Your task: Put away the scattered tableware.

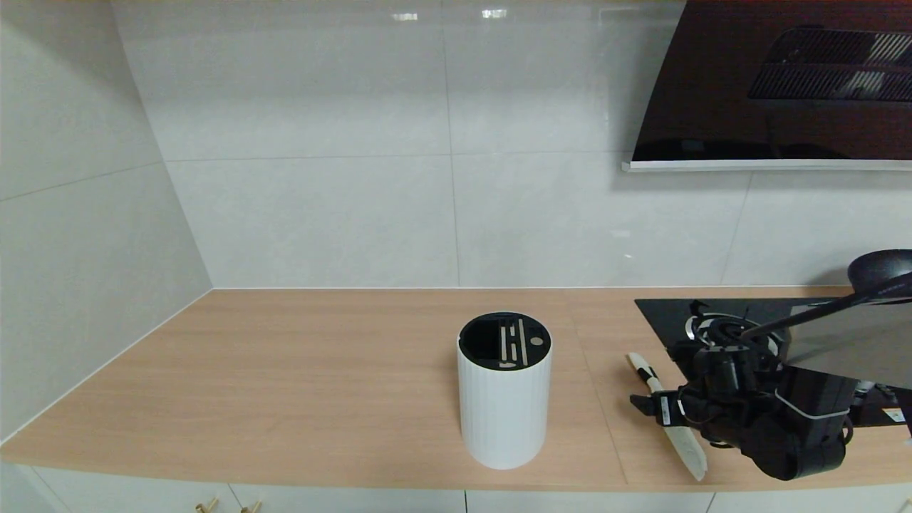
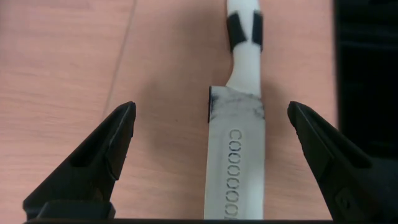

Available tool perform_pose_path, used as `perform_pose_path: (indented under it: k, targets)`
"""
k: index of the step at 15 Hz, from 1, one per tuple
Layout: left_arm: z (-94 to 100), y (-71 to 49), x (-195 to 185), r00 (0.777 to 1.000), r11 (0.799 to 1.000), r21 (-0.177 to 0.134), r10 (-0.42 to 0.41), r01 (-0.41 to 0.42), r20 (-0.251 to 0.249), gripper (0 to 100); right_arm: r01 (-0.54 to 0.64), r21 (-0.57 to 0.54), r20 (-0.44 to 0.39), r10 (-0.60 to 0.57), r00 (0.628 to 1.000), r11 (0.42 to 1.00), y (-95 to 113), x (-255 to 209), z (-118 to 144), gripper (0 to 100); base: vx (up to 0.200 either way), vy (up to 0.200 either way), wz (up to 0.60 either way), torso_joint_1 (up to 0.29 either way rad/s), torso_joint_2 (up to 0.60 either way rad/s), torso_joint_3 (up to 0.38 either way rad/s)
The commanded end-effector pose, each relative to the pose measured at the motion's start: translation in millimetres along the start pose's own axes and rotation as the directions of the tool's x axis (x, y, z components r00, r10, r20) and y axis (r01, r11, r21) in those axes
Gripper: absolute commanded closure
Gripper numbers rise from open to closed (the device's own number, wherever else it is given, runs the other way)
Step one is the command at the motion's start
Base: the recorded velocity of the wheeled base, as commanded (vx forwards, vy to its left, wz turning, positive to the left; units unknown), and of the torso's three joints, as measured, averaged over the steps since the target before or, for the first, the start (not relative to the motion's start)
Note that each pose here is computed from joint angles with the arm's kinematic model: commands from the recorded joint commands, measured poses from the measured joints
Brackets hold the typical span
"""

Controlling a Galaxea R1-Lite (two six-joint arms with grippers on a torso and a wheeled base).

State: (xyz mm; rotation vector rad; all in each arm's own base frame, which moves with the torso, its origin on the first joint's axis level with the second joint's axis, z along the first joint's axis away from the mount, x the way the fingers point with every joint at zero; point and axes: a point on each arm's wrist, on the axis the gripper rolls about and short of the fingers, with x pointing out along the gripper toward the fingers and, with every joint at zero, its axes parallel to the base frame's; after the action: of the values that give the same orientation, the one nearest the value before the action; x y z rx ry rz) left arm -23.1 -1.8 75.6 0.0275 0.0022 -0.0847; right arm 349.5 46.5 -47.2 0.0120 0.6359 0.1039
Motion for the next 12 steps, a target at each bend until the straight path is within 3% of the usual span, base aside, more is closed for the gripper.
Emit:
perform_pose_path:
  k: [1,12]
  targets:
    - [-0.3,0.0,0,1.000,1.000,0.000,0.000,0.000,-0.001,0,0.001,0.000,-0.020,-0.001,1.000,1.000,0,9,-8,0,0.000,0.000,0.00,0.000,0.00,0.000]
    - [0.1,0.0,0,1.000,1.000,0.000,0.000,0.000,0.000,0,0.070,0.006,-0.027,-0.070,0.997,0.998,-7,25,-14,0,0.000,0.000,0.00,0.000,0.00,0.000]
